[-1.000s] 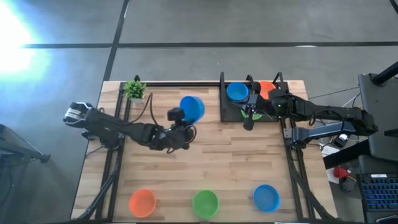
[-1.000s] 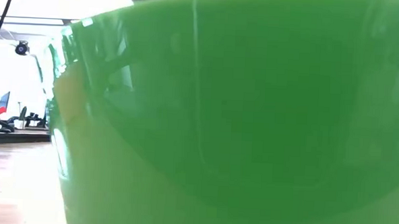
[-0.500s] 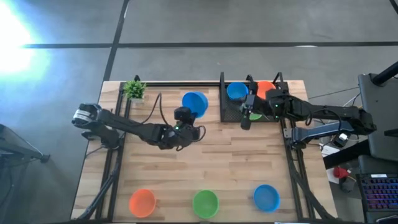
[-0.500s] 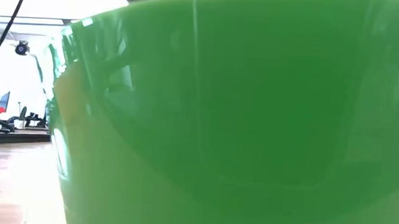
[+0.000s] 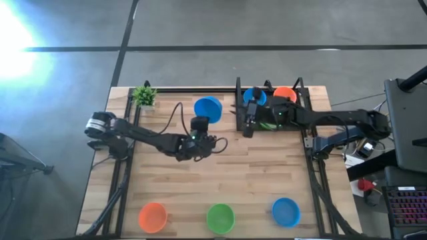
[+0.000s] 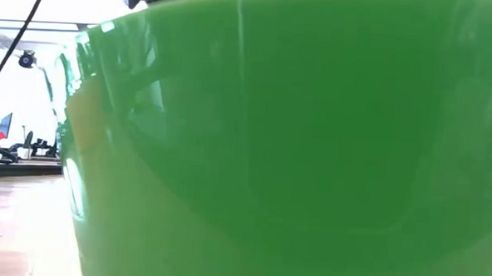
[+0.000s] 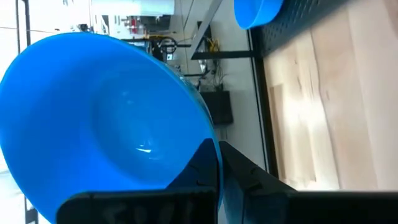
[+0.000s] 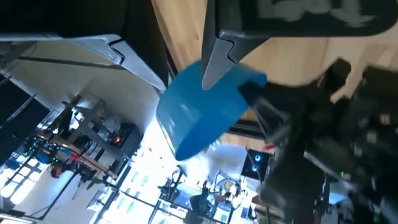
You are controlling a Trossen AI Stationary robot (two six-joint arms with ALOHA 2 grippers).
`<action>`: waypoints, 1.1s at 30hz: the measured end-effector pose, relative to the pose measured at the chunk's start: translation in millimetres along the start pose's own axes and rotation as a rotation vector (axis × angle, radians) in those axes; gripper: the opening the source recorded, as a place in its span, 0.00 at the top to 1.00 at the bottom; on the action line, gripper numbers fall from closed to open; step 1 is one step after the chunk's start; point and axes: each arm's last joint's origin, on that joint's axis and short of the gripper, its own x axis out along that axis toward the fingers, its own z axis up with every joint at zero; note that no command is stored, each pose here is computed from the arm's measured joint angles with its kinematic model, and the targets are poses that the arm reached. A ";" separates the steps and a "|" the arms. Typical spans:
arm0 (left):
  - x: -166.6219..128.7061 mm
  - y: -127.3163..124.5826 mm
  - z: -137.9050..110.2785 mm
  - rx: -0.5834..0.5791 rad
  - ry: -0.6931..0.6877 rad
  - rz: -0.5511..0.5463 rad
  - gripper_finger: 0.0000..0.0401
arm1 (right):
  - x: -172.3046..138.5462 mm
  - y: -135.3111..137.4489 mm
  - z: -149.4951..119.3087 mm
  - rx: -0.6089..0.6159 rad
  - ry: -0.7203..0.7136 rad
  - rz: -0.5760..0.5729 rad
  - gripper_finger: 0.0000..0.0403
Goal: Pick & Place Mini bowls
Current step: Stack the top blue bowl on top of the blue bowl on the shelf
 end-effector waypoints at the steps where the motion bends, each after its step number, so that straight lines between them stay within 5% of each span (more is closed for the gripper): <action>1: 2.0 -1.1 -0.1 0.006 0.007 0.000 1.00 | 2.6 0.0 1.4 0.000 0.000 0.000 0.76; 13: 10.5 -3.8 -0.9 0.020 0.040 0.005 1.00 | 40.7 4.3 6.4 -0.012 0.042 0.007 0.67; 21: 11.1 -2.8 -1.3 0.024 0.055 0.015 1.00 | 67.1 3.1 7.5 -0.065 0.126 -0.162 0.65; 33: 8.6 -2.8 -1.9 0.037 0.093 0.050 1.00 | 69.0 -1.0 19.4 0.024 0.157 -0.171 0.69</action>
